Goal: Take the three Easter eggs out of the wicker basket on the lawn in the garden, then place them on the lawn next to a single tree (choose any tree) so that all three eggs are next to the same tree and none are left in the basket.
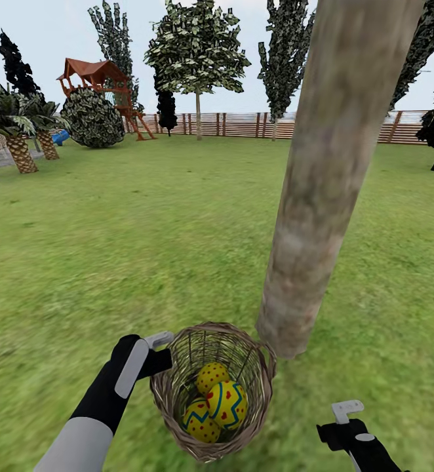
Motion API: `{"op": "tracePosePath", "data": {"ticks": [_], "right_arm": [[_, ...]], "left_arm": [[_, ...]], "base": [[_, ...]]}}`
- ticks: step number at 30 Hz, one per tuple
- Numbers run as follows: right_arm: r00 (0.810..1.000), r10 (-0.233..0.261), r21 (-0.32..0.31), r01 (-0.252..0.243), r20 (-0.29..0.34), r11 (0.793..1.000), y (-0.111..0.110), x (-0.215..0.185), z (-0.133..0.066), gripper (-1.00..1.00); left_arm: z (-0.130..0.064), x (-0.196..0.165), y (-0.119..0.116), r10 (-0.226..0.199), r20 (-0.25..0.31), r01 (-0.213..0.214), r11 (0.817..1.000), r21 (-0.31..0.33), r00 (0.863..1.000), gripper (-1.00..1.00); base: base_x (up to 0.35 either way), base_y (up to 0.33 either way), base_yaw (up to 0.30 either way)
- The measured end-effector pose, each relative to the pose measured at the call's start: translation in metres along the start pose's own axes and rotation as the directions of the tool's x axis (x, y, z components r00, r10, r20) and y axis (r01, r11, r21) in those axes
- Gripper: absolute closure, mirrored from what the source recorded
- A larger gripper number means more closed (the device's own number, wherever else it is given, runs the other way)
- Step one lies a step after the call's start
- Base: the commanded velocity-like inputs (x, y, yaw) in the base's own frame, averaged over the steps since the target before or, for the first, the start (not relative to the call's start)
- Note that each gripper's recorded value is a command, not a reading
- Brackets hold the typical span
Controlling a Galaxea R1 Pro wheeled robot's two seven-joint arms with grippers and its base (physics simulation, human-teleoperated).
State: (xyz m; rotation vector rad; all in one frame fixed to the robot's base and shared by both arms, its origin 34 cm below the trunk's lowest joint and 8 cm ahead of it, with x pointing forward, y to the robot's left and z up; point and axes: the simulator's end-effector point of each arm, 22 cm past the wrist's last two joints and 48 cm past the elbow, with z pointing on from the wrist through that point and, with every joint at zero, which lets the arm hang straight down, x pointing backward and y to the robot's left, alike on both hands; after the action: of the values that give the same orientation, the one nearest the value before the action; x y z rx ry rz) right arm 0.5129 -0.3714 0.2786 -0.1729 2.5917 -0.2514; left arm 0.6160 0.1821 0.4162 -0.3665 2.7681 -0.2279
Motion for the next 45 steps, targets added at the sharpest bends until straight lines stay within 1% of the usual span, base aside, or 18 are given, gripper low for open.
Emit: {"op": "tracePosePath", "data": {"ticks": [5, 6, 7, 15, 22, 23, 26, 28, 30, 31, 33, 35, 38, 40, 43, 44, 45], "right_arm": [[1.000, 0.000, 0.000, 0.000, 0.000, 1.000, 0.000, 0.000, 0.000, -1.00], [1.000, 0.000, 0.000, 0.000, 0.000, 1.000, 0.000, 0.000, 0.000, -1.00], [1.000, 0.000, 0.000, 0.000, -0.001, 1.000, 0.000, 0.001, 0.000, -1.00], [1.000, 0.000, 0.000, 0.000, 0.001, 1.000, 0.000, 0.000, 0.000, -1.00], [1.000, 0.003, -0.001, -0.003, 0.000, 1.000, -0.001, 0.000, 0.000, -1.00], [1.000, 0.003, -0.002, -0.003, -0.001, 1.000, -0.001, -0.001, -0.001, -1.00], [1.000, 0.003, -0.005, -0.003, 0.000, 1.000, -0.002, -0.006, -0.006, -1.00], [1.000, 0.003, -0.006, -0.003, 0.000, 1.000, -0.003, -0.009, -0.009, -1.00], [1.000, 0.001, -0.004, -0.001, -0.001, 1.000, -0.005, -0.013, -0.013, -1.00], [1.000, -0.001, -0.003, 0.001, -0.002, 1.000, -0.005, -0.014, -0.014, -1.00], [1.000, -0.003, 0.000, 0.003, 0.000, 1.000, -0.008, -0.019, -0.018, -1.00], [1.000, -0.005, 0.004, 0.005, 0.008, 1.000, -0.011, -0.026, -0.021, -1.00], [1.000, -0.008, 0.000, 0.008, 0.004, 1.000, -0.009, -0.029, -0.026, -1.00], [1.000, -0.010, -0.003, 0.010, -0.003, 1.000, -0.009, -0.029, -0.029, -1.00], [1.000, -0.012, -0.003, 0.012, -0.004, 1.000, -0.010, -0.033, -0.033, -1.00], [1.000, -0.012, -0.003, 0.012, -0.004, 1.000, -0.011, -0.034, -0.035, -1.00], [1.000, -0.012, -0.002, 0.012, -0.003, 1.000, -0.011, -0.036, -0.037, -1.00]], "left_arm": [[0.001, 0.000, -0.001, -0.002, 0.001, 0.002, 1.000, 0.001, 1.000, 1.00], [0.001, 0.000, -0.001, -0.001, 0.001, 0.001, 1.000, 0.001, 1.000, -1.00], [0.008, 0.007, 0.009, 0.008, -0.010, -0.008, 0.999, -0.036, 1.000, -1.00], [0.009, 0.009, 0.008, 0.008, -0.014, -0.009, 0.999, -0.035, 1.000, -1.00], [0.006, 0.007, 0.002, 0.013, -0.008, -0.013, 1.000, -0.025, 1.000, -1.00], [0.004, 0.005, 0.001, 0.012, -0.006, -0.012, 1.000, -0.024, 1.000, -1.00], [-0.013, -0.015, -0.005, 0.013, 0.038, -0.013, 1.000, -0.011, 0.999, -1.00], [-0.019, -0.021, -0.004, 0.013, 0.045, -0.013, 1.000, -0.012, 0.999, -1.00], [-0.028, -0.023, -0.006, 0.029, 0.032, -0.029, 1.000, -0.008, 0.999, -1.00], [-0.033, -0.026, -0.008, 0.030, 0.035, -0.030, 1.000, -0.001, 0.999, -1.00], [-0.038, -0.029, -0.014, 0.016, 0.033, -0.017, 0.999, 0.027, 0.999, -1.00], [-0.049, -0.040, -0.019, 0.014, 0.058, -0.016, 0.999, 0.040, 0.998, -1.00], [-0.059, -0.045, -0.017, 0.012, 0.074, -0.015, 0.999, 0.038, 0.997, -1.00], [-0.068, -0.054, -0.007, 0.013, 0.097, -0.016, 1.000, 0.026, 0.995, -1.00], [-0.075, -0.061, -0.007, 0.011, 0.105, -0.014, 1.000, 0.026, 0.994, -1.00], [-0.077, -0.062, -0.004, 0.006, 0.106, -0.009, 1.000, 0.023, 0.994, -1.00], [-0.079, -0.066, 0.004, -0.004, 0.109, 0.002, 1.000, 0.014, 0.994, -1.00]], "base": [[0.000, 0.000, 0.000], [0.000, 0.000, 0.000], [0.000, 0.000, 0.000], [0.000, 0.000, 0.000], [0.000, 0.000, 0.000], [0.000, 0.000, 0.000], [0.000, 0.000, 0.000], [0.000, 0.000, 0.000], [0.000, 0.000, 0.000], [0.000, 0.000, 0.000], [0.000, 0.000, 0.000], [0.000, 0.000, 0.000], [0.000, 0.000, 0.000], [0.000, 0.000, 0.000], [0.000, 0.000, 0.000], [0.000, 0.000, 0.000], [0.000, 0.000, 0.000]]}}
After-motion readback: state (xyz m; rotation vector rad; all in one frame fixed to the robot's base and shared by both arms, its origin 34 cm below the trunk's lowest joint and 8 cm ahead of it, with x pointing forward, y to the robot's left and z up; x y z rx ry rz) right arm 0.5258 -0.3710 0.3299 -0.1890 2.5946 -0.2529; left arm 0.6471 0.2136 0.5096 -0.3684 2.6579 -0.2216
